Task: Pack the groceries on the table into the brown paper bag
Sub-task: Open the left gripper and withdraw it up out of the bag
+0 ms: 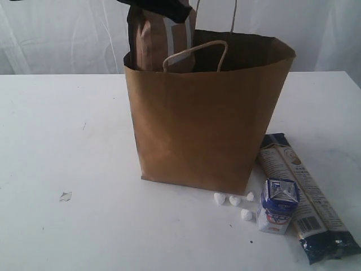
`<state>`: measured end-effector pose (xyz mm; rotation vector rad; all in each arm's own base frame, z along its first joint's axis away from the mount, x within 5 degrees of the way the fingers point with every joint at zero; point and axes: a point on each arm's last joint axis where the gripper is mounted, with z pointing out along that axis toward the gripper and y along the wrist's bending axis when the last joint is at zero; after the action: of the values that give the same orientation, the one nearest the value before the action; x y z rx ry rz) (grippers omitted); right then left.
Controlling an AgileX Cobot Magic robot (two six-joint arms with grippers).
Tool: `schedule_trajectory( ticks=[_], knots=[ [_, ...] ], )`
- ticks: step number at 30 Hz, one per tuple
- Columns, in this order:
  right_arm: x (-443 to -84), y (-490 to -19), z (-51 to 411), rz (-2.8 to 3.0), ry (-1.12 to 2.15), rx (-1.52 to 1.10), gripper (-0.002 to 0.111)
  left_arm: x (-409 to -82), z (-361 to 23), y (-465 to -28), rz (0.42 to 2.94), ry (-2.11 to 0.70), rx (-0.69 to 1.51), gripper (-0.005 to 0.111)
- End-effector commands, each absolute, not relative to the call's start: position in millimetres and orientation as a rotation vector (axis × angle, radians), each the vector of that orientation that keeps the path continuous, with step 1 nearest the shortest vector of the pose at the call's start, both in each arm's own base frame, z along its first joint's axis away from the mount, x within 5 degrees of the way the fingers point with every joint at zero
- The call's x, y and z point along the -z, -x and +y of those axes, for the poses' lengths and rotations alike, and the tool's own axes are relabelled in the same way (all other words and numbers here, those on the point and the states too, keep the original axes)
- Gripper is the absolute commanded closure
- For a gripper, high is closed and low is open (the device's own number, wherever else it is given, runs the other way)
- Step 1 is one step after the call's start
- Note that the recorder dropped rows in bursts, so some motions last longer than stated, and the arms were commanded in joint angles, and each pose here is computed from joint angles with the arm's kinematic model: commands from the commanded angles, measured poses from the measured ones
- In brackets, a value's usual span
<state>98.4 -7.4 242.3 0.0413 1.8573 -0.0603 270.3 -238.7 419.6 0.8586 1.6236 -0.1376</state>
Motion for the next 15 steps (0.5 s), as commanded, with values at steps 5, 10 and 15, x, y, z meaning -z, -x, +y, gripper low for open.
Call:
schedule_trajectory(
  ticks=[5, 10, 15],
  knots=[
    [-241.3, -98.7, -7.6, 1.856, -0.049, 0.058, 0.108, -409.6, -247.4, -270.3, 1.736, -0.776, 0.308, 0.059],
    [-241.1, -98.7, -7.5, 1.857, -0.048, 0.057, 0.108, -399.7, -249.8, -272.6, 1.805, -0.774, 0.316, 0.052],
    [-241.1, -98.7, -7.5, 1.857, -0.048, 0.057, 0.108, -399.7, -249.7, -272.7, 1.803, -0.777, 0.313, 0.052]
  ],
)
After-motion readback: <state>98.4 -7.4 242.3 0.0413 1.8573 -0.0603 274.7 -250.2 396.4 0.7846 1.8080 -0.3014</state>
